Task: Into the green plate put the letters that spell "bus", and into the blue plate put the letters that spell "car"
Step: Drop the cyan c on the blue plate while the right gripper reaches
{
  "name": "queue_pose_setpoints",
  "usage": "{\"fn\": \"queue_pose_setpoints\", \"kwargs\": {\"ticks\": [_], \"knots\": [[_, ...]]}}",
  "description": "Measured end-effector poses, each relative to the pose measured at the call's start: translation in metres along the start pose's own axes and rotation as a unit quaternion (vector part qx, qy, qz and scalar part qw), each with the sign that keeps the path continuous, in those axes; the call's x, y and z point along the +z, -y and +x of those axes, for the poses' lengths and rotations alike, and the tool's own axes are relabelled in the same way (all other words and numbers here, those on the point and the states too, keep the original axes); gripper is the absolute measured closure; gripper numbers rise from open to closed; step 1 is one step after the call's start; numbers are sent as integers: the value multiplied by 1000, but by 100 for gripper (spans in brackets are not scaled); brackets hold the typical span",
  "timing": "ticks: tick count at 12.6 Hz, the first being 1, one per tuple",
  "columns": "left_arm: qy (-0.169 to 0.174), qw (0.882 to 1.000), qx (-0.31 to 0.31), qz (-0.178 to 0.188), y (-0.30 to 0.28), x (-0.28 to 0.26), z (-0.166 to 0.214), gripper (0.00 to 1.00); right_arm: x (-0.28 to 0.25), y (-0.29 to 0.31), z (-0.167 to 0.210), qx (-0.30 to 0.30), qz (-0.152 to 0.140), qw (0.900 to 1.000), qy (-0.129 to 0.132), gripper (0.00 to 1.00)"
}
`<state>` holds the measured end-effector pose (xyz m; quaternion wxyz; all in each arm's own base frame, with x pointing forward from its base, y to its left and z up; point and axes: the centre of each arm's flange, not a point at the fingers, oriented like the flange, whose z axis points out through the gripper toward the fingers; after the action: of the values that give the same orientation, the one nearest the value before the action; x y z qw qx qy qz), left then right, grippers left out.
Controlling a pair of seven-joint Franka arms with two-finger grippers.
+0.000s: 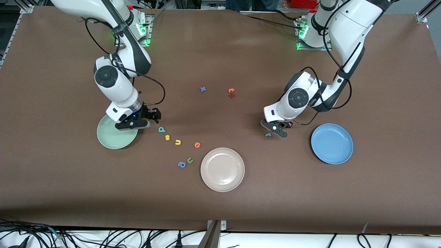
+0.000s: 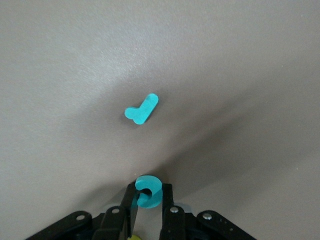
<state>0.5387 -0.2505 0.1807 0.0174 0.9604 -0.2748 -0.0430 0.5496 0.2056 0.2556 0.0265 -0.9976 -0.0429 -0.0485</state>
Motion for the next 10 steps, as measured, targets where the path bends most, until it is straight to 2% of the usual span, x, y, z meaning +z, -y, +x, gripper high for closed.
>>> {"fn": "queue_pose_setpoints", "kwargs": {"ticks": [3,6,8,10], "knots": [[23,999,-12,22,32,-50,-1,76,36,15,-5,21,14,1000,-1,15],[21,999,9,32,119,-98,-18,76,56,28,-6,26,18,999,9,17],[23,998,27,46,180,-103,-39,76,60,27,-4,28,19,999,10,19],[38,996,38,70,210,-96,-50,76,62,20,-2,33,15,999,11,19]]}}
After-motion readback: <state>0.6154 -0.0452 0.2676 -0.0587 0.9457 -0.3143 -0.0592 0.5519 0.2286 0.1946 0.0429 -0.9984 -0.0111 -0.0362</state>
